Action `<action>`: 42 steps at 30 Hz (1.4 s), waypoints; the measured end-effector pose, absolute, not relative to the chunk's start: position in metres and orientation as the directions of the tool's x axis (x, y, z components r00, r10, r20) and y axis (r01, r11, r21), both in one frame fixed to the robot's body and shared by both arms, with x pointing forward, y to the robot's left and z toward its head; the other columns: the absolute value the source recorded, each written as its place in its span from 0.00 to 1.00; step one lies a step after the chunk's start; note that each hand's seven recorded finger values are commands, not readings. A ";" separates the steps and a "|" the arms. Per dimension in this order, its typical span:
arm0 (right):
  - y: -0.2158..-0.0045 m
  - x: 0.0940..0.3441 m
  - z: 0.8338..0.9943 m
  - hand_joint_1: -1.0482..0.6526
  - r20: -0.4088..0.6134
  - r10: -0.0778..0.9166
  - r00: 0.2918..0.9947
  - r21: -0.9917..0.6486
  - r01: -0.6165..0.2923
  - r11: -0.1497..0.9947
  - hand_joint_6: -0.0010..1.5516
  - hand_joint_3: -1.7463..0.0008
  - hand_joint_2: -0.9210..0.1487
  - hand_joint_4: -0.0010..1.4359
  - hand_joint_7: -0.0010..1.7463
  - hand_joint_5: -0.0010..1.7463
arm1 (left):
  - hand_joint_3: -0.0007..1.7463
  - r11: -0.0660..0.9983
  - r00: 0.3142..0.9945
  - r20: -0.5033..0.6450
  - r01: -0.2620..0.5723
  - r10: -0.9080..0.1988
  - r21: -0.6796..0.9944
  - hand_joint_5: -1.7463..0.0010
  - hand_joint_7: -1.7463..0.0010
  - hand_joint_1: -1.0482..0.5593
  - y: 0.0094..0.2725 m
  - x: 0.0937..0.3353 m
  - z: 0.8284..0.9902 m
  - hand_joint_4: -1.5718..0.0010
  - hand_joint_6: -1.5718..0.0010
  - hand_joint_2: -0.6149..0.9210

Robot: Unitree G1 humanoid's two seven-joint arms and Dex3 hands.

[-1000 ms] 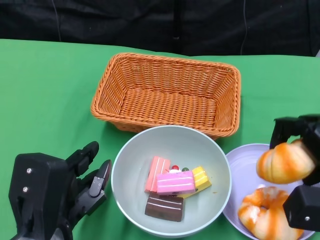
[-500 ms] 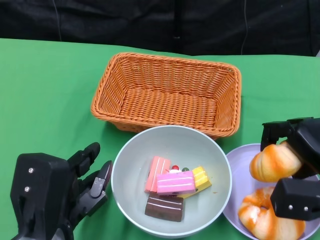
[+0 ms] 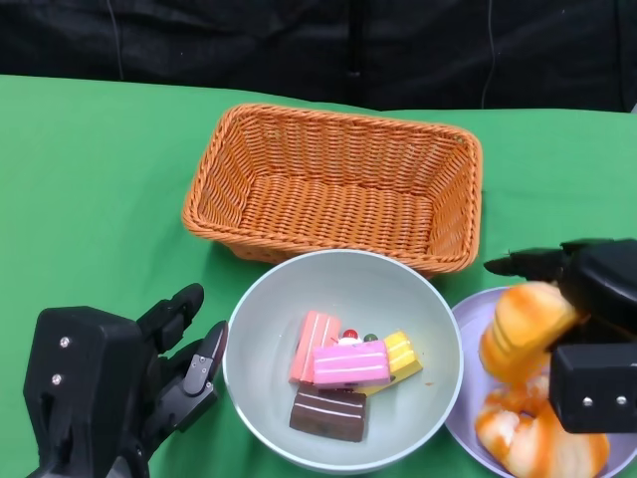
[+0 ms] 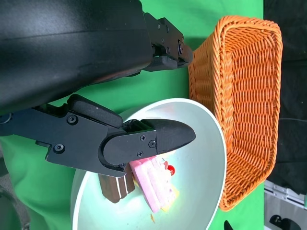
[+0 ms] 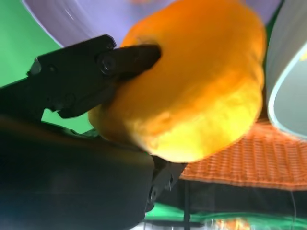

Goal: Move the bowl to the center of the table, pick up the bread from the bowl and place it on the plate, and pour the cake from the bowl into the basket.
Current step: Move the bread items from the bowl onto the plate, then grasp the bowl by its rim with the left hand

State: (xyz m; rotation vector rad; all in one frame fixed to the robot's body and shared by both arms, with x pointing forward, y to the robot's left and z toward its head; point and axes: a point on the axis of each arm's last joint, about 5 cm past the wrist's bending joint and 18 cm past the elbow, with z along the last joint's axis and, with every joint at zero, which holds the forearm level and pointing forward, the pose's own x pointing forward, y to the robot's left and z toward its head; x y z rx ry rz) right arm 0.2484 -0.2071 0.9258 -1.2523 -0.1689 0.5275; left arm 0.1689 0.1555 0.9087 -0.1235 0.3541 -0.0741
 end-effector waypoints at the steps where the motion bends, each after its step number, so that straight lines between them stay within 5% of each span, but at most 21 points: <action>1: -0.208 0.246 0.929 0.18 -0.187 0.470 0.862 -0.930 -0.310 0.199 0.10 0.96 0.00 0.08 0.00 0.08 | 0.35 0.990 0.935 -0.341 0.051 -0.094 -0.133 0.80 1.00 0.26 0.156 0.169 0.909 0.97 0.87 1.00; 9: -0.209 0.234 0.953 0.17 -0.254 0.502 0.827 -0.912 -0.378 0.162 0.11 0.98 0.00 0.08 0.01 0.07 | 0.35 0.990 0.935 -0.342 0.052 -0.095 -0.131 0.80 1.00 0.27 0.156 0.169 0.908 0.96 0.87 1.00; 16: -0.209 0.222 0.982 0.20 -0.215 0.541 0.813 -0.925 -0.346 0.153 0.13 0.99 0.00 0.09 0.01 0.07 | 0.35 0.990 0.932 -0.350 0.052 -0.095 -0.131 0.81 1.00 0.27 0.157 0.169 0.907 0.96 0.87 1.00; 31: -0.208 0.213 0.990 0.28 -0.170 0.559 0.812 -0.937 -0.309 0.164 0.18 0.99 0.00 0.15 0.02 0.08 | 0.35 0.990 0.932 -0.350 0.051 -0.094 -0.130 0.81 1.00 0.26 0.157 0.169 0.907 0.97 0.87 1.00; 42: -0.199 0.193 0.974 0.46 0.205 0.503 0.840 -0.864 -0.086 0.496 0.40 0.97 0.00 0.46 0.09 0.24 | 0.33 0.994 0.943 -0.324 0.048 -0.079 -0.102 0.80 0.99 0.28 0.158 0.167 0.908 0.94 0.85 1.00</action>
